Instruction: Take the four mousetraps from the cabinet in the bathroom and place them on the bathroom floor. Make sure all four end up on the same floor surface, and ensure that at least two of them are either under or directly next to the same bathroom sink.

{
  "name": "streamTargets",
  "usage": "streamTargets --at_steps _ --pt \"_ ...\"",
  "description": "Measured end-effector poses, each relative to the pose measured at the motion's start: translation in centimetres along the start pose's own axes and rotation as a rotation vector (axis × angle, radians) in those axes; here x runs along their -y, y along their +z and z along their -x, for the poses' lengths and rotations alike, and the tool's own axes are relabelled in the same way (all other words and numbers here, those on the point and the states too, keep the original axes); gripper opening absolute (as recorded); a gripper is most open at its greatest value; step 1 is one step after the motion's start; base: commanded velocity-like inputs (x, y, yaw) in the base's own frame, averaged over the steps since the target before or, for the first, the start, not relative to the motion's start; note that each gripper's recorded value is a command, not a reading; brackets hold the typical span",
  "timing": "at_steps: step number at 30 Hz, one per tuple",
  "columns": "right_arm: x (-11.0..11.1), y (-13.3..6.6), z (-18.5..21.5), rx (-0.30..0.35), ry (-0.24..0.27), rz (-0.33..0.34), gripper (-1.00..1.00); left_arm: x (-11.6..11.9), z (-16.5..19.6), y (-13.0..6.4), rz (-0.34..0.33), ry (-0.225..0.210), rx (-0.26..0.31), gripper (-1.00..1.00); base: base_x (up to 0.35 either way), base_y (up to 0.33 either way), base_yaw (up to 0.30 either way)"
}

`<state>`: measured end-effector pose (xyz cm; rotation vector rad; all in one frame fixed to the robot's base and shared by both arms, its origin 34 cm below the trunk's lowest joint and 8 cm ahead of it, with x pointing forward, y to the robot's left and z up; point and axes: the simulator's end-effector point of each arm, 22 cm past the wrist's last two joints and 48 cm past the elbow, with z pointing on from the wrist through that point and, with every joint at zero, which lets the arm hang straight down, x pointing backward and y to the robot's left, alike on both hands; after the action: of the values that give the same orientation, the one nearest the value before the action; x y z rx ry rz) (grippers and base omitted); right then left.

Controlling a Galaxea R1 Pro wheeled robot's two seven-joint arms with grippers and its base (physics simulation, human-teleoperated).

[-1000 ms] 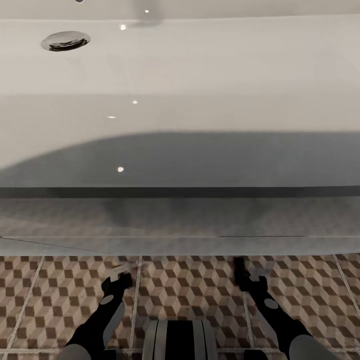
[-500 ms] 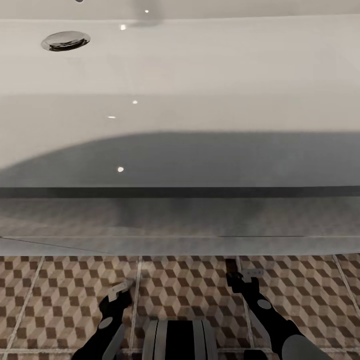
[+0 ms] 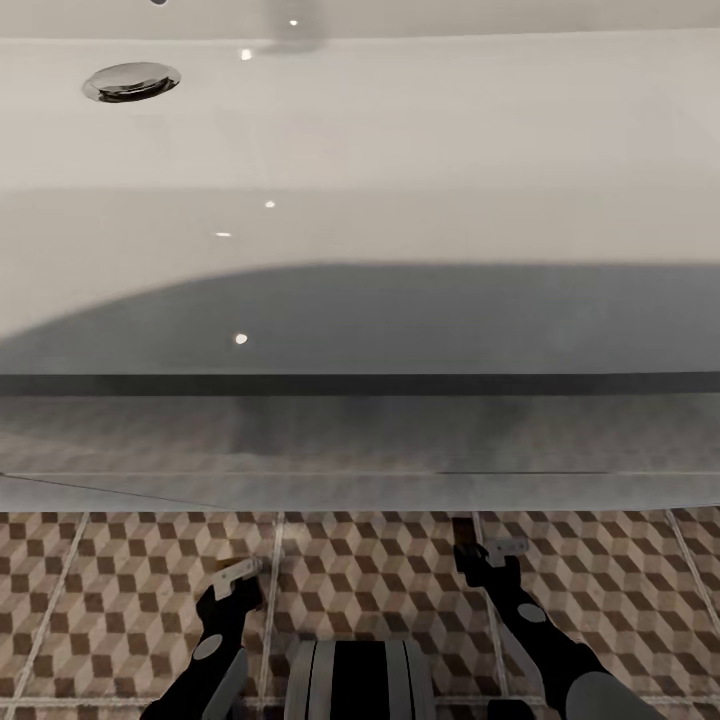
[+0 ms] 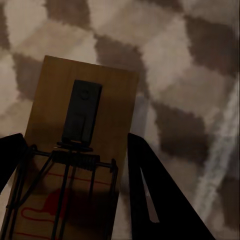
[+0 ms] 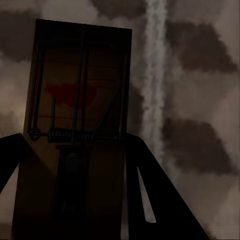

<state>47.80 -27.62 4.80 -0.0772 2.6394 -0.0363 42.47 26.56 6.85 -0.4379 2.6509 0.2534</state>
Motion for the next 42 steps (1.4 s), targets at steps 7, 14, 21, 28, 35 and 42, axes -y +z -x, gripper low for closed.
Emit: streamTargets --at_steps 7,14,21,28,35,42 --pt "0.1 -0.1 0.9 0.051 0.000 -0.001 -1.00 1.4 4.3 0.0 -0.029 -0.026 0.087 -1.00 0.000 0.000 0.000" --pt "0.0 -0.1 0.9 0.051 0.001 -0.001 -1.00 1.7 4.9 -0.1 -0.038 -0.023 0.098 -1.00 0.000 0.000 0.000" --pt "0.2 -0.1 0.9 0.053 0.004 -0.007 -1.00 3.4 6.4 -0.4 -0.080 0.050 0.121 -1.00 0.000 0.000 0.000" --pt "0.3 -0.1 1.1 0.060 0.003 -0.010 -1.00 5.0 6.0 -0.7 -0.121 0.155 0.108 -1.00 0.000 0.000 0.000" --pt "0.4 -0.1 1.3 0.071 0.005 -0.012 -1.00 5.7 6.0 -0.7 -0.151 0.168 0.104 -1.00 0.000 0.000 0.000" --pt "0.3 -0.1 1.5 0.077 0.000 -0.007 -1.00 6.6 7.0 -0.7 -0.187 0.172 0.122 -1.00 0.000 0.000 0.000"
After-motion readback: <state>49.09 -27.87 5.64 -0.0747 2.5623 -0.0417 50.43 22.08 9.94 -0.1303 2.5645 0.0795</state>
